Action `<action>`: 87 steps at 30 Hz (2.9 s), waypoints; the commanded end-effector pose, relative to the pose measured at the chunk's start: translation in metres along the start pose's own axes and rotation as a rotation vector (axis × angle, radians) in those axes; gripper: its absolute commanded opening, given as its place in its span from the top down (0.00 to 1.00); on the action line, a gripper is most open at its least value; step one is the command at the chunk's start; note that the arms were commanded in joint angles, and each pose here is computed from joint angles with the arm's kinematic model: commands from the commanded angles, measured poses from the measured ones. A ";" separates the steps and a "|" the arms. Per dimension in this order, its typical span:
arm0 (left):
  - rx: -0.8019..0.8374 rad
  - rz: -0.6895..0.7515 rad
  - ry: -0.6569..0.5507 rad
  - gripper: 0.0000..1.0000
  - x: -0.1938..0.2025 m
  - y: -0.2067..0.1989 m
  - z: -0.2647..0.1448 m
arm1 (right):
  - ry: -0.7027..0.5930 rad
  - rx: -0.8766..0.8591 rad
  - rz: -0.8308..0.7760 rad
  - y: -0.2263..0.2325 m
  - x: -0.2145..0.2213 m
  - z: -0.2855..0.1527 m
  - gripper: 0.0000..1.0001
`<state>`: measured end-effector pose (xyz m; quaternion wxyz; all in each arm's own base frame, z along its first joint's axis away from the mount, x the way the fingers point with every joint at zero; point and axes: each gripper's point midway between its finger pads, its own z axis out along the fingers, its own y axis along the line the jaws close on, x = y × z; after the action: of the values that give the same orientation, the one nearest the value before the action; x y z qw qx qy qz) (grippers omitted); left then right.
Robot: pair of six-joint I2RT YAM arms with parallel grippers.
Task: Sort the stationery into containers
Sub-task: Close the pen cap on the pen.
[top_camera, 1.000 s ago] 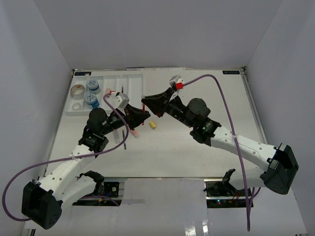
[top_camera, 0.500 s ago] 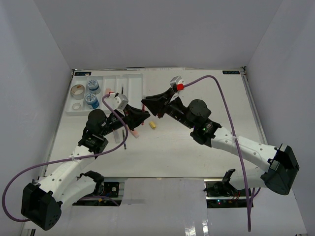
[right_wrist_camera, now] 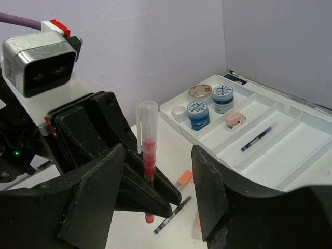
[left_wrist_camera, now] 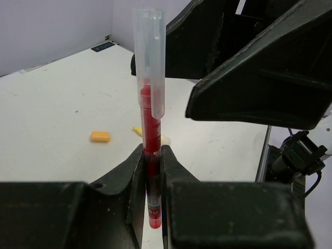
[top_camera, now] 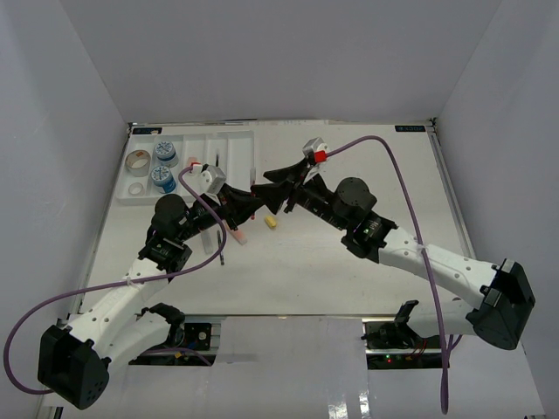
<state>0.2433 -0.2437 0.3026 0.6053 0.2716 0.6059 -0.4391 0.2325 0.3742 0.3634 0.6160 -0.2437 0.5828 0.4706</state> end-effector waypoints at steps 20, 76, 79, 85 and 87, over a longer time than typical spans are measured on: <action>0.219 0.096 0.053 1.00 0.000 -0.033 -0.002 | 0.082 -0.163 -0.397 0.024 -0.057 -0.045 0.00; 0.321 0.096 0.059 1.00 0.003 -0.047 -0.003 | 0.245 -0.614 -0.224 0.045 -0.019 -0.018 0.86; 0.302 0.095 0.051 1.00 0.001 -0.045 -0.003 | 0.249 -0.586 -0.223 0.043 -0.017 -0.017 0.90; 0.270 0.101 0.034 1.00 -0.003 -0.042 -0.004 | 0.308 -0.548 -0.244 0.041 -0.001 -0.015 0.92; 0.269 0.100 0.036 1.00 -0.003 -0.042 -0.004 | 0.368 -0.517 -0.236 0.036 0.012 -0.016 0.92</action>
<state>0.2049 -0.2629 0.2885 0.5397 0.3907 0.5624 -0.4897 0.1923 0.3772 0.3706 0.4797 -0.5277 0.4900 0.5013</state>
